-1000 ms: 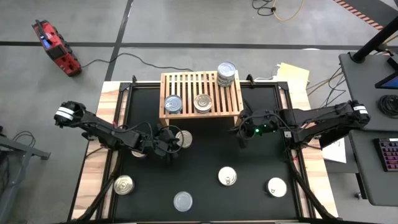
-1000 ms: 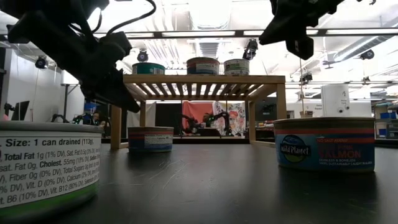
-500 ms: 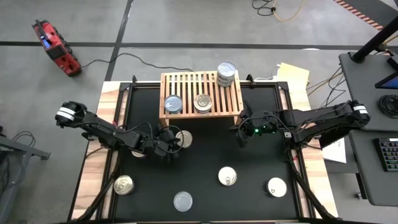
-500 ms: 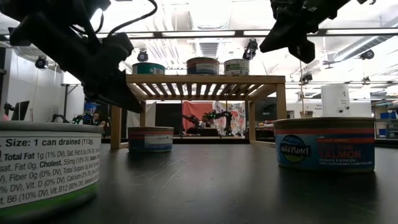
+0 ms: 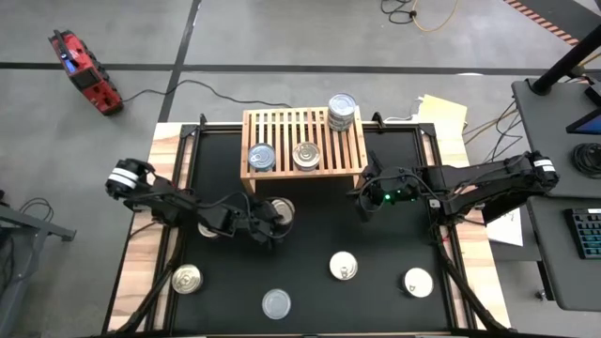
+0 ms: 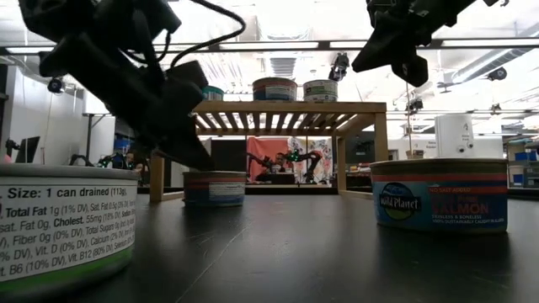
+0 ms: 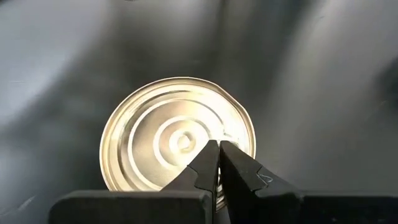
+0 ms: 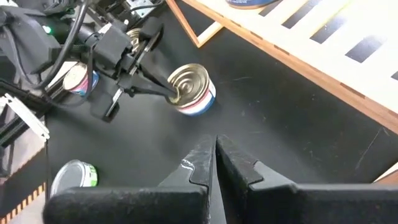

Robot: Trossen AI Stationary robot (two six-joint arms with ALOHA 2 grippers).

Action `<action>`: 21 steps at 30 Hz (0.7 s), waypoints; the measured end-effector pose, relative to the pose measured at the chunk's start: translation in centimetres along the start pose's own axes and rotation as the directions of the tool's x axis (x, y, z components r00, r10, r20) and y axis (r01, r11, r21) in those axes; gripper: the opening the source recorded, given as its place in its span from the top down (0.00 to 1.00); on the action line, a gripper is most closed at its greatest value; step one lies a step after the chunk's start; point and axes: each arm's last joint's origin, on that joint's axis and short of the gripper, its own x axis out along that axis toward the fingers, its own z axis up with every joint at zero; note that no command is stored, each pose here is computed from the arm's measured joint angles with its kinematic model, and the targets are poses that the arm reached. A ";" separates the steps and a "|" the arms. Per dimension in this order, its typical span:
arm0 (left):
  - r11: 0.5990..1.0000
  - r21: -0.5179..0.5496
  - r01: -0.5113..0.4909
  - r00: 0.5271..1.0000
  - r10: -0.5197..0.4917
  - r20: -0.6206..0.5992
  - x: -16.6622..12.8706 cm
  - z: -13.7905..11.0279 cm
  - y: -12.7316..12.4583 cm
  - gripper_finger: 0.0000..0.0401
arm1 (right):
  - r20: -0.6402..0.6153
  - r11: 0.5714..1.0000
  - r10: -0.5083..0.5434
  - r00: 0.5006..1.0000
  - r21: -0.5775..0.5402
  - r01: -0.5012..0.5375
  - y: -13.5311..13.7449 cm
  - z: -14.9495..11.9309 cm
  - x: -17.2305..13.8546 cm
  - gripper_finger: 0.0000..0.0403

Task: Stack canned seafood by type on shelf
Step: Stack the blue pink tuna can on top of the blue pink tuna can on the shelf

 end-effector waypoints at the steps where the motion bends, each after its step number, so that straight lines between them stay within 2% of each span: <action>1: 1.000 0.000 0.010 1.000 -0.010 -0.005 0.1 0.1 -0.2 1.00 | 0.000 1.000 0.001 1.000 0.003 -0.001 0.0 0.0 0.0 0.97; 9: 0.984 0.116 0.137 0.990 -0.132 -0.047 0.3 1.2 -1.8 1.00 | -0.016 0.998 0.019 1.000 0.053 -0.018 0.1 -0.1 0.0 0.97; 16: 0.969 0.103 0.223 0.974 -0.218 -0.058 1.0 1.9 -3.4 1.00 | -0.089 0.987 0.055 0.995 0.154 -0.041 1.0 -1.9 0.3 0.97; 21: 0.959 0.146 0.241 0.970 -0.240 -0.028 0.9 3.2 -4.3 1.00 | -0.171 0.984 0.031 0.985 0.178 -0.001 1.7 -3.6 2.0 0.97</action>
